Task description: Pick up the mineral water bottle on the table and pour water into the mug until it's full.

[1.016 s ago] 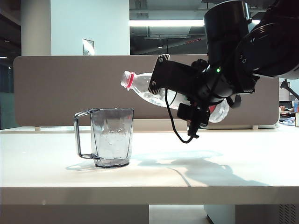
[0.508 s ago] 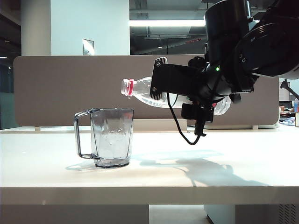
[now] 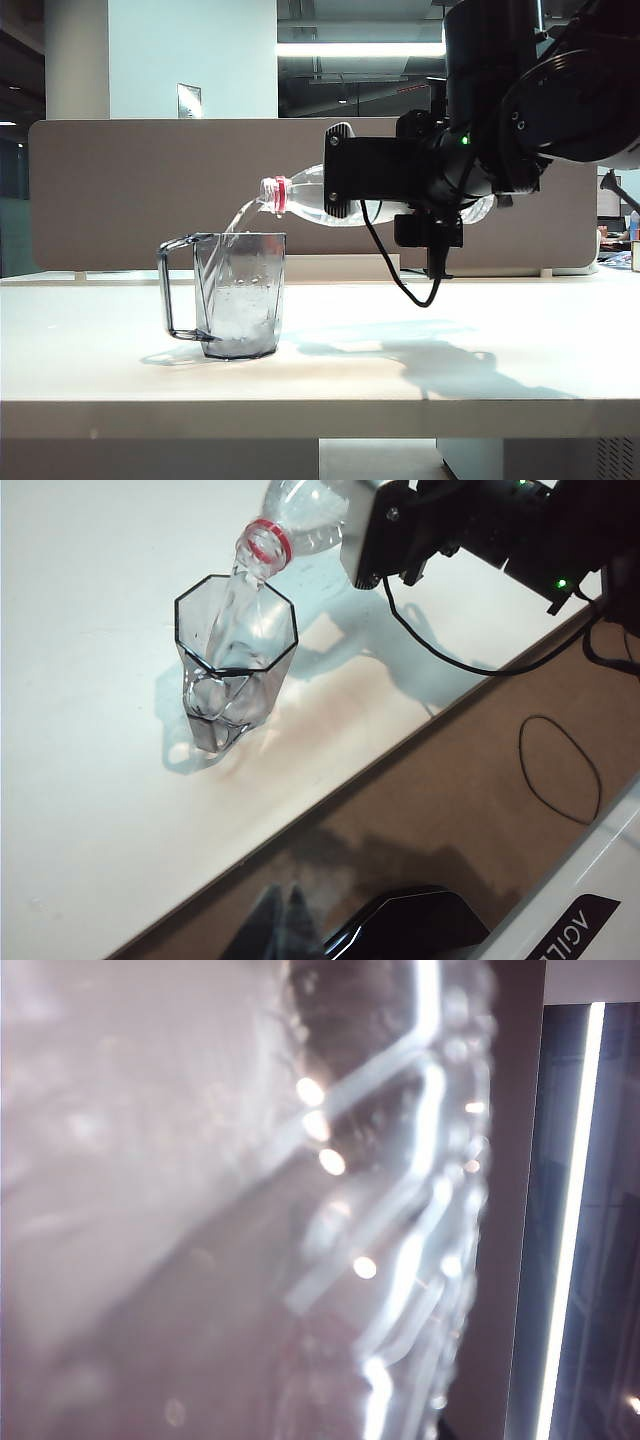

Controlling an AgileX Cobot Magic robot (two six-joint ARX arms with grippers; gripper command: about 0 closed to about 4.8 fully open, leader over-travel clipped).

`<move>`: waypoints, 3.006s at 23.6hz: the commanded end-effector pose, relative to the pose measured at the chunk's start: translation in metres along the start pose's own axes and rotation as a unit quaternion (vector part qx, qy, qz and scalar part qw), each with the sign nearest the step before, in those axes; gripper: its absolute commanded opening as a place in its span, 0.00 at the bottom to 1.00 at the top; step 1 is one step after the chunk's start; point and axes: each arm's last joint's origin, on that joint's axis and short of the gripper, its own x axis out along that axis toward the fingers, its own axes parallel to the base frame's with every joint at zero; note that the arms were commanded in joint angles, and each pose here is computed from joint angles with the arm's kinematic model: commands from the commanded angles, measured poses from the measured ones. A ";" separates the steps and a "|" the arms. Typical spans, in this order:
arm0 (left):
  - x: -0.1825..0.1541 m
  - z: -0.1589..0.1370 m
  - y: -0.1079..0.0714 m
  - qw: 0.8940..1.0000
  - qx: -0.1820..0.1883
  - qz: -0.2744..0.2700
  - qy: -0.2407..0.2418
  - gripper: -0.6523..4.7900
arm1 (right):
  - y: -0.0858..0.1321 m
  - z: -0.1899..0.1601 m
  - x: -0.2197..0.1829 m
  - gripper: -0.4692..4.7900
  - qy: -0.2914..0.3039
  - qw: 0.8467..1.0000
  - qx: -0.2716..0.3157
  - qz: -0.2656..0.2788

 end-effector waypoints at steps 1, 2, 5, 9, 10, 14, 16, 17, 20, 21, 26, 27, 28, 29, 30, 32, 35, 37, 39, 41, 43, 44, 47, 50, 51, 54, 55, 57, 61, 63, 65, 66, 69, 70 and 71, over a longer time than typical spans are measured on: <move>-0.001 0.002 -0.001 1.000 0.003 -0.002 -0.006 0.11 | -0.014 0.001 0.000 0.58 -0.001 0.999 0.016 -0.041; -0.001 0.002 -0.001 1.000 0.003 -0.001 -0.006 0.11 | -0.014 0.001 0.000 0.58 -0.001 0.999 0.015 -0.041; -0.001 0.002 -0.001 1.000 0.003 -0.002 -0.006 0.11 | -0.014 0.001 0.000 0.58 -0.001 0.999 0.004 -0.041; -0.001 0.002 -0.001 1.000 0.003 -0.002 -0.006 0.11 | -0.014 0.001 0.000 0.58 0.000 0.999 -0.009 -0.041; -0.001 0.002 -0.001 1.000 0.003 -0.001 -0.006 0.11 | -0.014 0.001 0.000 0.58 0.000 0.999 -0.010 -0.041; -0.001 0.002 -0.001 1.000 0.003 -0.002 -0.006 0.11 | -0.014 0.001 0.000 0.58 0.008 0.999 -0.024 -0.041; -0.001 0.002 -0.001 1.000 0.003 -0.002 -0.006 0.11 | -0.014 0.000 0.000 0.58 0.010 0.998 -0.034 -0.042; -0.001 0.002 -0.001 1.000 0.003 -0.001 -0.006 0.11 | -0.014 0.000 0.000 0.58 0.010 0.998 -0.034 -0.042; -0.001 0.002 -0.001 1.000 0.003 -0.002 -0.006 0.11 | -0.015 0.000 0.000 0.58 0.011 0.998 -0.032 -0.045; -0.001 0.002 -0.001 1.000 0.003 -0.001 -0.006 0.11 | -0.015 0.000 -0.001 0.58 0.012 0.998 -0.030 -0.049; -0.001 0.002 -0.001 1.000 0.003 -0.001 -0.006 0.11 | -0.016 0.000 -0.001 0.58 0.012 0.998 -0.030 -0.054; -0.001 0.002 -0.001 1.000 0.003 -0.002 -0.006 0.11 | -0.016 0.000 -0.001 0.58 0.013 0.998 -0.038 -0.054; -0.001 0.002 -0.001 1.000 0.003 -0.001 -0.006 0.11 | -0.016 0.000 -0.001 0.58 0.013 0.998 -0.041 -0.054; -0.001 0.002 -0.001 1.000 0.003 -0.002 -0.006 0.11 | -0.017 0.000 -0.001 0.58 0.013 0.998 -0.042 -0.055; -0.001 0.002 -0.001 1.000 0.003 -0.002 -0.006 0.11 | -0.017 0.000 -0.001 0.58 0.013 0.998 -0.042 -0.055; -0.001 0.002 -0.001 1.000 0.003 -0.002 -0.006 0.11 | -0.017 0.000 -0.001 0.58 0.013 0.997 -0.042 -0.058; -0.001 0.002 -0.001 1.000 0.003 -0.002 -0.006 0.11 | -0.018 0.000 -0.001 0.58 0.014 0.997 -0.051 -0.061; -0.001 0.002 -0.001 1.000 0.003 -0.002 -0.006 0.11 | -0.019 0.000 -0.001 0.58 0.014 0.997 -0.050 -0.064; -0.001 0.002 -0.001 1.000 0.003 -0.002 -0.006 0.11 | -0.019 0.000 -0.001 0.58 0.014 0.997 -0.050 -0.064; -0.001 0.002 -0.001 1.000 0.003 -0.001 -0.006 0.11 | -0.019 0.000 -0.001 0.58 0.014 0.997 -0.050 -0.064; -0.001 0.002 -0.001 1.000 0.003 -0.001 -0.006 0.11 | -0.019 0.000 -0.001 0.58 0.014 0.997 -0.050 -0.064; -0.001 0.002 -0.001 1.000 0.003 -0.002 -0.006 0.11 | -0.019 0.000 -0.001 0.58 0.014 0.997 -0.051 -0.064; -0.001 0.002 -0.001 1.000 0.003 -0.001 -0.006 0.11 | -0.019 0.000 -0.001 0.58 0.015 0.996 -0.060 -0.064; -0.001 0.002 -0.001 1.000 0.003 -0.002 -0.006 0.11 | -0.019 0.000 -0.001 0.58 0.015 0.996 -0.060 -0.064; -0.001 0.002 -0.001 1.000 0.003 -0.002 -0.006 0.11 | -0.019 0.000 -0.001 0.58 0.015 0.996 -0.060 -0.064; -0.001 0.002 -0.001 1.000 0.003 -0.002 -0.006 0.11 | -0.020 0.000 -0.001 0.58 0.015 0.996 -0.057 -0.069; -0.001 0.002 -0.001 1.000 0.003 -0.001 -0.006 0.11 | -0.021 0.000 -0.001 0.58 0.015 0.996 -0.055 -0.075; -0.001 0.002 -0.001 1.000 0.003 -0.002 -0.006 0.11 | -0.022 0.000 -0.001 0.58 0.015 0.995 -0.050 -0.080; -0.001 0.002 -0.001 1.000 0.003 -0.002 -0.006 0.11 | -0.022 0.000 -0.001 0.58 0.013 0.996 -0.030 -0.080; -0.001 0.002 -0.001 1.000 0.003 -0.002 -0.006 0.11 | -0.020 0.000 -0.001 0.58 0.010 0.997 0.002 -0.074; -0.001 0.002 -0.001 1.000 0.003 -0.002 -0.006 0.11 | -0.018 0.001 -0.001 0.58 0.006 0.997 0.032 -0.064; -0.001 0.002 -0.001 1.000 0.003 -0.002 -0.006 0.11 | -0.018 0.001 -0.001 0.58 0.004 0.997 0.046 -0.061; -0.001 0.002 -0.001 1.000 0.003 -0.002 -0.006 0.11 | -0.015 0.001 -0.001 0.58 -0.002 0.984 0.169 -0.048; -0.001 0.002 -0.001 1.000 0.003 -0.002 -0.006 0.11 | -0.014 0.001 -0.001 0.58 -0.003 0.979 0.199 -0.046; -0.001 0.002 -0.001 1.000 0.003 -0.002 -0.006 0.11 | -0.014 0.001 -0.001 0.58 -0.005 0.966 0.253 -0.046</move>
